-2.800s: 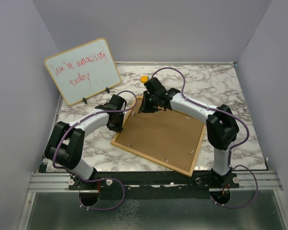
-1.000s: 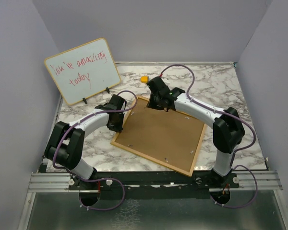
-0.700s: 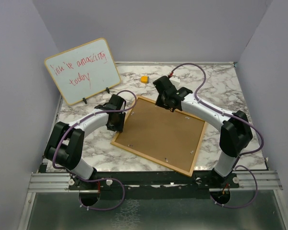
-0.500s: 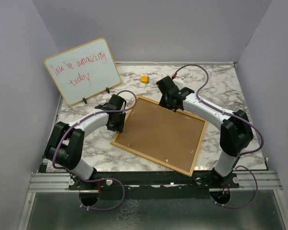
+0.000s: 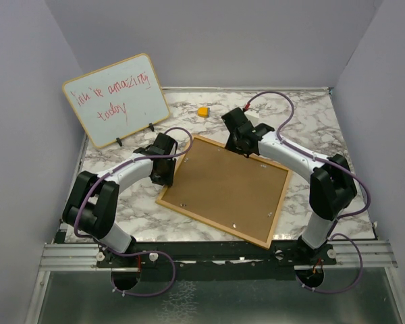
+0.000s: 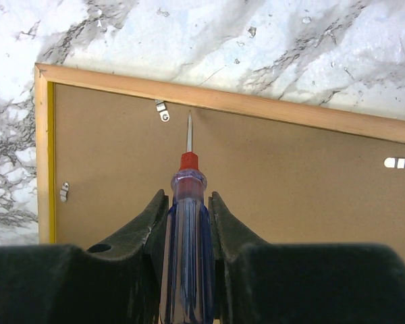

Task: Take the photo out of the frame
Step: Release the photo frame item from the photo frame.

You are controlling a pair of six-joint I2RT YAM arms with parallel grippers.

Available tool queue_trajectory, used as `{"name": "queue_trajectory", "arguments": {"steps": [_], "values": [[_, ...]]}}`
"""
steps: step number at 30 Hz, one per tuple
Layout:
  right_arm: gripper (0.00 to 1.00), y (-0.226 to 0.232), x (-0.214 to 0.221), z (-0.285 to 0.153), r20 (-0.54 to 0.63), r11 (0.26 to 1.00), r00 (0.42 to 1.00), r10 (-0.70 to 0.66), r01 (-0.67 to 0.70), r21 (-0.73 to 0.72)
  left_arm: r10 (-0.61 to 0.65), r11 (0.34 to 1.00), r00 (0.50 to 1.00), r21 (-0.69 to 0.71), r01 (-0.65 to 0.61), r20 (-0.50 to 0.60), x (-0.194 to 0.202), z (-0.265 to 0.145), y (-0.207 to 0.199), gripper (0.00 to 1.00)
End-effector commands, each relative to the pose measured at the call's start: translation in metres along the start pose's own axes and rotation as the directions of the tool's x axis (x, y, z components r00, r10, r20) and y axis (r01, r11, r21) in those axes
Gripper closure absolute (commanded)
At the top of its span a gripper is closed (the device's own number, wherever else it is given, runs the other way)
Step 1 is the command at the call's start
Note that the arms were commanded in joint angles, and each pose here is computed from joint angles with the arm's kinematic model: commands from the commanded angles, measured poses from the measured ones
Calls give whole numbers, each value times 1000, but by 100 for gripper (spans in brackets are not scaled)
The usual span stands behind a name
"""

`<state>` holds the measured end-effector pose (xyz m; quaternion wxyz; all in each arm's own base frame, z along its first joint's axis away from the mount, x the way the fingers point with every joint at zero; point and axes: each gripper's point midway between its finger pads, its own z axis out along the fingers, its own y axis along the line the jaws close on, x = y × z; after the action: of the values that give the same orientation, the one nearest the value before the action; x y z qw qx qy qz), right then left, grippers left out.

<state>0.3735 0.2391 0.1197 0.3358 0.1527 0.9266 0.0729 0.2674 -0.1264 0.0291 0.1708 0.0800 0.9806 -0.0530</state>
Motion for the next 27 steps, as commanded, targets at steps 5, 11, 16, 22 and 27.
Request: {"name": "queue_trajectory", "arguments": {"steps": [5,11,16,22,27], "values": [[100,7,-5,5,0,999,1000,-18,18,-35,3,1000,1000,4,-3,-17,5,5,1,70],[100,7,0,13,-22,999,999,-24,23,-28,3,1000,1000,3,-3,-17,5,5,1,72],[100,8,4,17,-35,999,999,-9,7,-38,3,1000,1000,4,-3,-19,5,5,1,74],[100,12,6,21,-35,998,999,-8,6,-57,5,1000,1000,3,-4,-21,5,6,1,75],[100,16,9,23,-47,997,999,-10,6,-76,5,1000,1000,3,-5,-26,6,7,1,78]]}}
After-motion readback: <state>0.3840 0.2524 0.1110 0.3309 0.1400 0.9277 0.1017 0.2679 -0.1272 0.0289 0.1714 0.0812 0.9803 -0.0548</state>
